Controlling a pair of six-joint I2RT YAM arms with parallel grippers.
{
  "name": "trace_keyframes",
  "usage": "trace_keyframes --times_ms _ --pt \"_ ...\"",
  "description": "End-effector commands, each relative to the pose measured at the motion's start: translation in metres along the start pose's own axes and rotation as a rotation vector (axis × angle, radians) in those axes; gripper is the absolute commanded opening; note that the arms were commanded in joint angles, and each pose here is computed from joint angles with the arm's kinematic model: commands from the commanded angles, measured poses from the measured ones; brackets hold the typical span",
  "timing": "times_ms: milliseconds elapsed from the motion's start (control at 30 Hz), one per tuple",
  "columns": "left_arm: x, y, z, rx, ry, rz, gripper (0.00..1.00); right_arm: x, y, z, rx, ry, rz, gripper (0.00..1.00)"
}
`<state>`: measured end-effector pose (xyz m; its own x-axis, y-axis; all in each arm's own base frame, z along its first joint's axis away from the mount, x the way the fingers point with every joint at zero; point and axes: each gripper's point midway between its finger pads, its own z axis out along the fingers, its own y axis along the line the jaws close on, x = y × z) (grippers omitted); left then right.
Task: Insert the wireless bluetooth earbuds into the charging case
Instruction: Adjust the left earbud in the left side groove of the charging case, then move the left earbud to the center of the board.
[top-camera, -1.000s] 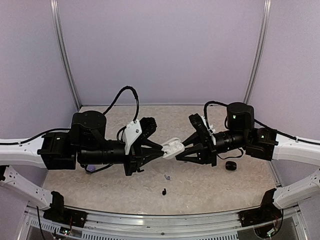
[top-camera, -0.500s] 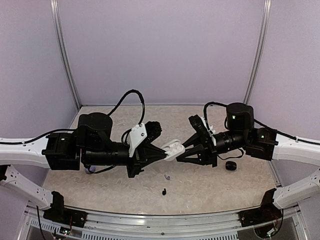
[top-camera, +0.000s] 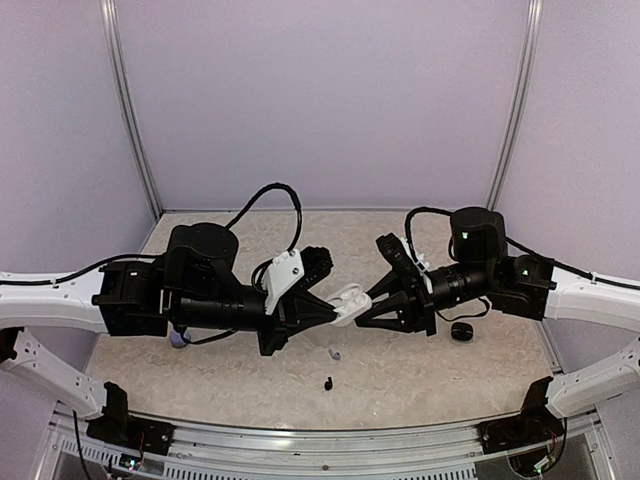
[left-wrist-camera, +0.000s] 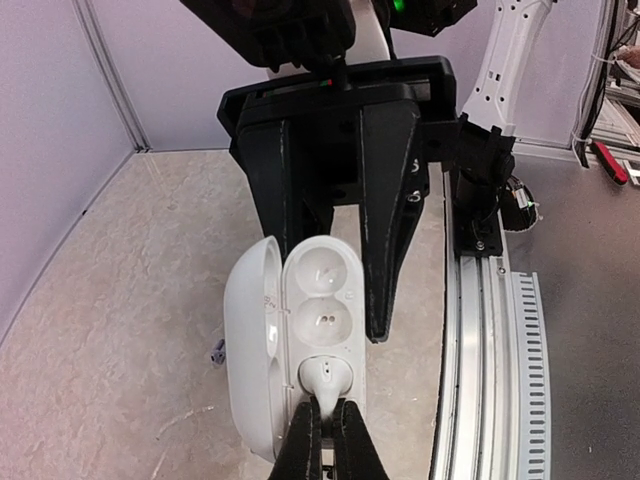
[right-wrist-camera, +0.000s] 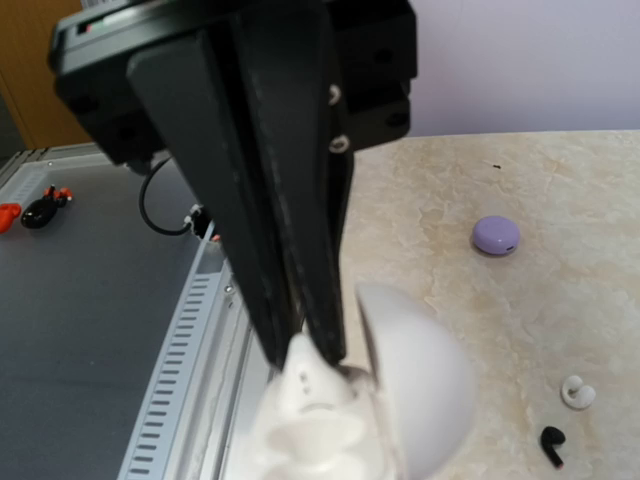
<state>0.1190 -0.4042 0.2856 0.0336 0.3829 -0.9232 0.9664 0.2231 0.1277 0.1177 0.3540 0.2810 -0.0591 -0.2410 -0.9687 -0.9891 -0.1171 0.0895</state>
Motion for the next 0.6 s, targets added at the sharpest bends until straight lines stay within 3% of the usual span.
trace_keyframes --times_ms 0,367,567 --pt "-0.004 0.001 0.0 0.018 -0.018 -0.005 0.0 -0.03 0.009 -0.004 -0.022 -0.094 -0.087 0.0" --pt "-0.032 0.013 -0.034 -0.045 -0.128 0.005 0.26 -0.013 0.002 -0.004 0.026 -0.062 -0.066 0.0" --pt "-0.02 0.038 -0.051 -0.124 -0.167 -0.108 0.31 -0.007 -0.005 -0.007 0.05 -0.055 -0.05 0.0"
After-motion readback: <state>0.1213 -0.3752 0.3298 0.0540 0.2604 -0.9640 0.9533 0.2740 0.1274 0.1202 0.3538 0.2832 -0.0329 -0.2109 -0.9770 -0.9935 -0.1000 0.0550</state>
